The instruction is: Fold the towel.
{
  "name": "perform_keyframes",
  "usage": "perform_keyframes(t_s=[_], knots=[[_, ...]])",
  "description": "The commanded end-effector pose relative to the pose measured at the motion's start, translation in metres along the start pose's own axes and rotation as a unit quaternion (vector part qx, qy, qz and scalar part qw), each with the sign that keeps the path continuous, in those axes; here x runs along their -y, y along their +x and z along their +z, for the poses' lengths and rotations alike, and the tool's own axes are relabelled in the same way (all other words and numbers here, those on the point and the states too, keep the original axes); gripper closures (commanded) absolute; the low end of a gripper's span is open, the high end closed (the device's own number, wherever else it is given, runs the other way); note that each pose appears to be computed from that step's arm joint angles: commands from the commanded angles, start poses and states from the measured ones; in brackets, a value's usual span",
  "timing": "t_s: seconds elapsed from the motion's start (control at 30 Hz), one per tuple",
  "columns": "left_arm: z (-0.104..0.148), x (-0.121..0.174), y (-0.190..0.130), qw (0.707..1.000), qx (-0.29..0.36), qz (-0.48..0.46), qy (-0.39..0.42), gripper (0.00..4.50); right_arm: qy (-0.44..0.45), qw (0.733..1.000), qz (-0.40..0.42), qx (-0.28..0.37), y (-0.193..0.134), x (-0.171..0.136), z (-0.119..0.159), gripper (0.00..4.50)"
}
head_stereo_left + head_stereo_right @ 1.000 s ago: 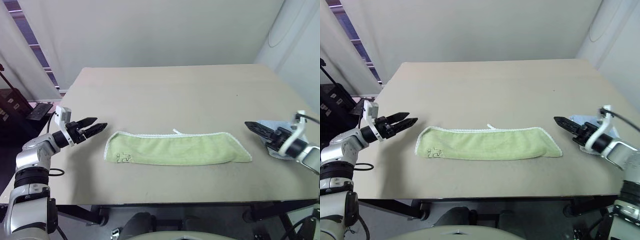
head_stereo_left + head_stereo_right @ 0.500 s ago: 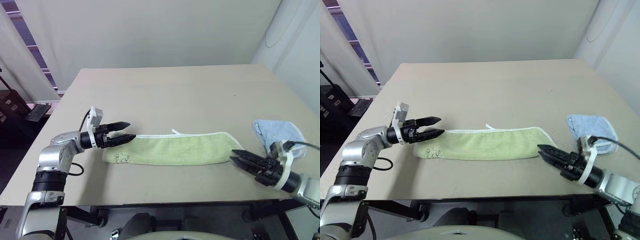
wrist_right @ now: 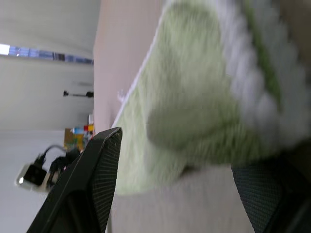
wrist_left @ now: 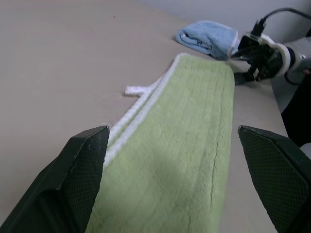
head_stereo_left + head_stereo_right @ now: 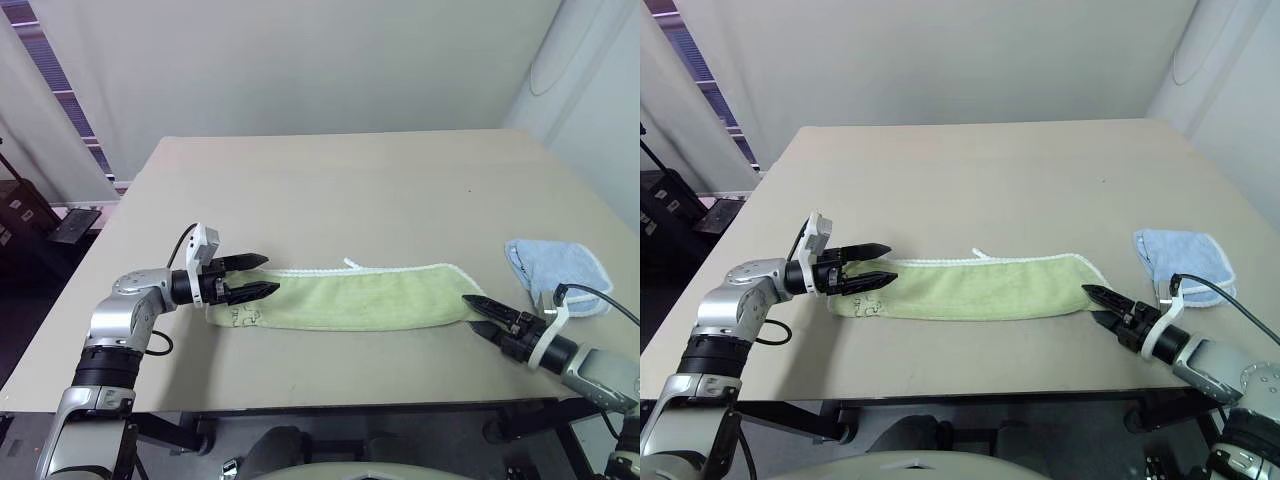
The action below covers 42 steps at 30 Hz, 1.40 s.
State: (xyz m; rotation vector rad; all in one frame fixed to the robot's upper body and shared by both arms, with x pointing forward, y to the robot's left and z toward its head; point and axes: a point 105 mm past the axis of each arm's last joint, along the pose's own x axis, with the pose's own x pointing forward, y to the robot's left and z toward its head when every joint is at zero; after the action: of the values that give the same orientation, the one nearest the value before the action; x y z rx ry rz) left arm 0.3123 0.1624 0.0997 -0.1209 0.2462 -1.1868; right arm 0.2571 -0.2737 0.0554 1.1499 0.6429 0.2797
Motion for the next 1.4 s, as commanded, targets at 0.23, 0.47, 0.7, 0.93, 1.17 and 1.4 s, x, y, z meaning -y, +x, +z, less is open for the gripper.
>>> perform_keyframes(t_s=[0.23, 0.47, 0.7, 0.93, 1.17, 1.4], knots=[[0.009, -0.003, -0.004, 0.999, 0.000, 0.015, 0.039, 0.01, -0.038, 0.998, -0.032, 0.048, -0.002, 0.002, 0.025, 1.20], [0.010, -0.005, -0.007, 0.999, 0.002, 0.024, 0.040, 0.00, -0.056, 0.996, -0.048, 0.052, -0.001, 0.008, 0.022, 3.46], [0.013, -0.011, -0.010, 0.999, 0.003, 0.034, 0.043, 0.00, -0.205, 0.977, 0.052, 0.022, -0.004, -0.049, 0.001, 4.45], [0.013, -0.013, -0.007, 0.998, 0.007, 0.038, 0.043, 0.00, -0.343, 0.927, 0.141, -0.052, 0.021, -0.112, -0.045, 4.45], [0.014, -0.011, -0.006, 0.998, 0.014, 0.038, 0.041, 0.00, -0.449, 0.867, 0.179, -0.119, 0.056, -0.140, -0.088, 4.45], [0.010, -0.009, -0.007, 0.998, 0.007, 0.042, 0.047, 0.00, -0.488, 0.848, 0.110, -0.173, 0.099, -0.101, -0.109, 4.45]])
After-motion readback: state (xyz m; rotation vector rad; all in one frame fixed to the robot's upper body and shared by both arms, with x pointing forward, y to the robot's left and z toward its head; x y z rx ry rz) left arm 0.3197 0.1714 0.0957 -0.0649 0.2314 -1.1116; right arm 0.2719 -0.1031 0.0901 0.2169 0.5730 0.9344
